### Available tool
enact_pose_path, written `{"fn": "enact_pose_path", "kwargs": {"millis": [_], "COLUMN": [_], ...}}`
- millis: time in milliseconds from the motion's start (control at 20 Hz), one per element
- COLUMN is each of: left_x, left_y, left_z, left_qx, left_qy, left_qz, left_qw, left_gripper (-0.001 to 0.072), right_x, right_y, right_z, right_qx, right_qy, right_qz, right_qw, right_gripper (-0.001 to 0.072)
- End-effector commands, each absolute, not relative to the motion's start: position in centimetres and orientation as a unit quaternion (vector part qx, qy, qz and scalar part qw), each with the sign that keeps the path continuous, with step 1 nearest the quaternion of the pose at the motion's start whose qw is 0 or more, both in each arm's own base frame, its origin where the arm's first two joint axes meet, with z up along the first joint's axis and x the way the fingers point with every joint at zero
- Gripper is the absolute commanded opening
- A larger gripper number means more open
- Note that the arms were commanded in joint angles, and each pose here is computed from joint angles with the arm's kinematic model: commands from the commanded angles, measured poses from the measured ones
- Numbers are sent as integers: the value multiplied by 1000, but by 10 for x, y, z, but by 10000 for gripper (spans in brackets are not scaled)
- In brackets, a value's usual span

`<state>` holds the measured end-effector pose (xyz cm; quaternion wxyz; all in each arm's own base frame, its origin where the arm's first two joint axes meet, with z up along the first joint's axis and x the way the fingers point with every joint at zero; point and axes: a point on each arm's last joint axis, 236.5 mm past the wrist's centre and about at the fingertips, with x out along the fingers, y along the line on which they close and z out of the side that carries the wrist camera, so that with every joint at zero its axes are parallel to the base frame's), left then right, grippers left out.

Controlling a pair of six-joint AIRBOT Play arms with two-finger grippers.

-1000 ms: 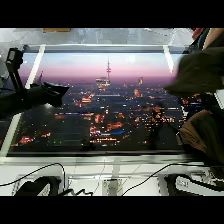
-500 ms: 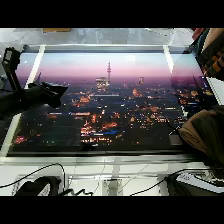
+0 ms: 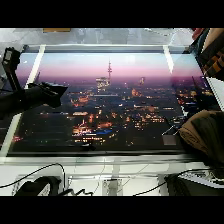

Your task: Fold the clothes and pants, and hang the long-sleeved shirts on hangers.

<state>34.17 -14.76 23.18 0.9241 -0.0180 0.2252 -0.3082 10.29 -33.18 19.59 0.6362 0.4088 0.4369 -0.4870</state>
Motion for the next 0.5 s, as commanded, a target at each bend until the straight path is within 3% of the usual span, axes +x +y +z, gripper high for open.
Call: {"fn": "enact_pose_path", "kwargs": {"millis": [0,250,350,450], "left_x": [342,342,342,342], "left_y": [-147,-147,-147,-147], "left_z": [233,233,233,233], "left_qx": [-18,-18,-18,-18], "left_qy": [224,224,224,224], "left_qz": [-308,-308,-308,-308], "left_qw": [925,925,925,925], "left_gripper": [16,17,16,17], "right_x": [104,128,149,183], "right_y": [-328,-317,-309,-291], "right_z": [187,196,205,220], "right_qx": [424,434,443,456], "right_qy": [442,426,407,384], "right_qz": [-475,-430,-392,-320], "right_qw": [632,667,695,736], "right_gripper": [672,658,418,87]}}
